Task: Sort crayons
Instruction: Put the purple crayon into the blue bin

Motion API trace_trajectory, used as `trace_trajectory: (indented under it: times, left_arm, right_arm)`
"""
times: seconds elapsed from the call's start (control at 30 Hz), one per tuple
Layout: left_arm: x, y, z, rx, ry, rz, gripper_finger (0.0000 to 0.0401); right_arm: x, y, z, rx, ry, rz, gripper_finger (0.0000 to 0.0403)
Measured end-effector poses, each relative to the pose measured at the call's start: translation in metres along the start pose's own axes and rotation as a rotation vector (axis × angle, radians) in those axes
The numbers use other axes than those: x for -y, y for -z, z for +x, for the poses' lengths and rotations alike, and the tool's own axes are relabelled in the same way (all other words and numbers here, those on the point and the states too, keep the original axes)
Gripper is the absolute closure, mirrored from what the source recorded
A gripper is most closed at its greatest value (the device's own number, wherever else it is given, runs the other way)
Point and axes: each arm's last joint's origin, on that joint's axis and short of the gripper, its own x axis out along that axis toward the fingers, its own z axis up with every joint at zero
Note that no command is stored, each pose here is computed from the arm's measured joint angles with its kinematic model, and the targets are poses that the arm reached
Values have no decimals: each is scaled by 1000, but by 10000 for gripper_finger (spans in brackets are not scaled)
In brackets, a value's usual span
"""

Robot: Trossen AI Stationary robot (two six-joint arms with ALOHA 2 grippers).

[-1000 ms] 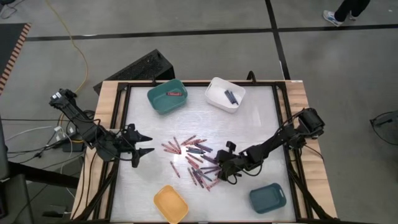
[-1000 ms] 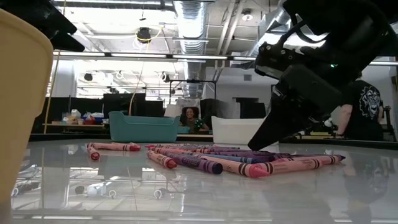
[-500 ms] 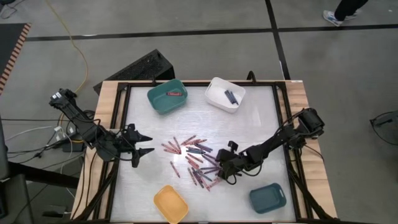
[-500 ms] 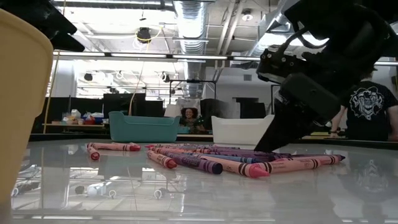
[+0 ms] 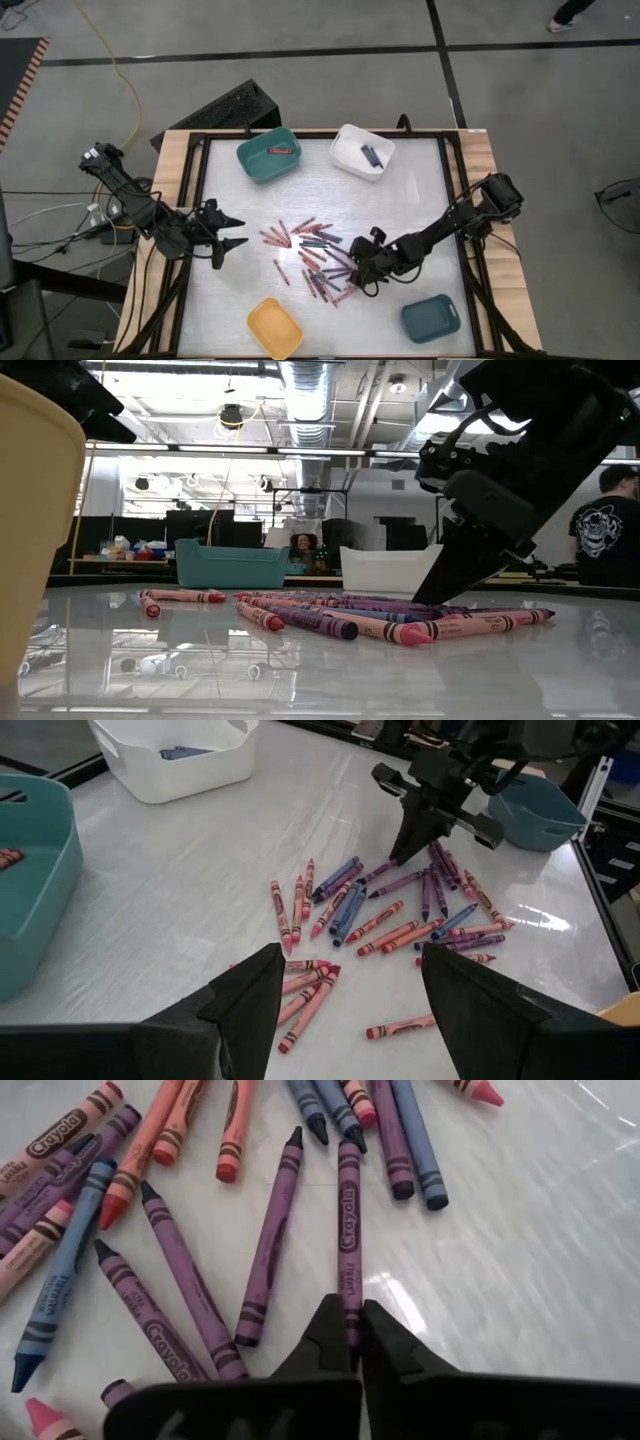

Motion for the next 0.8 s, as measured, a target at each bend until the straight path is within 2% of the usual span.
trace_trajectory:
  times: [0.23, 0.47, 0.6, 0.8]
  left_arm:
    - [0, 0, 0, 0, 0, 0, 173]
    - [0, 0, 0, 0, 0, 0, 173]
    - [0, 0, 0, -1, 0, 1, 173]
    - [0, 0, 0, -1, -1, 2, 173]
  right_arm:
    - [-1, -8, -14, 20, -8, -16, 399]
    - [-5, -29, -70, 38, -65, -16, 399]
    - [-7, -30, -117, -50, -185, 35, 399]
    - [-9, -3, -177, -300, -314, 172, 399]
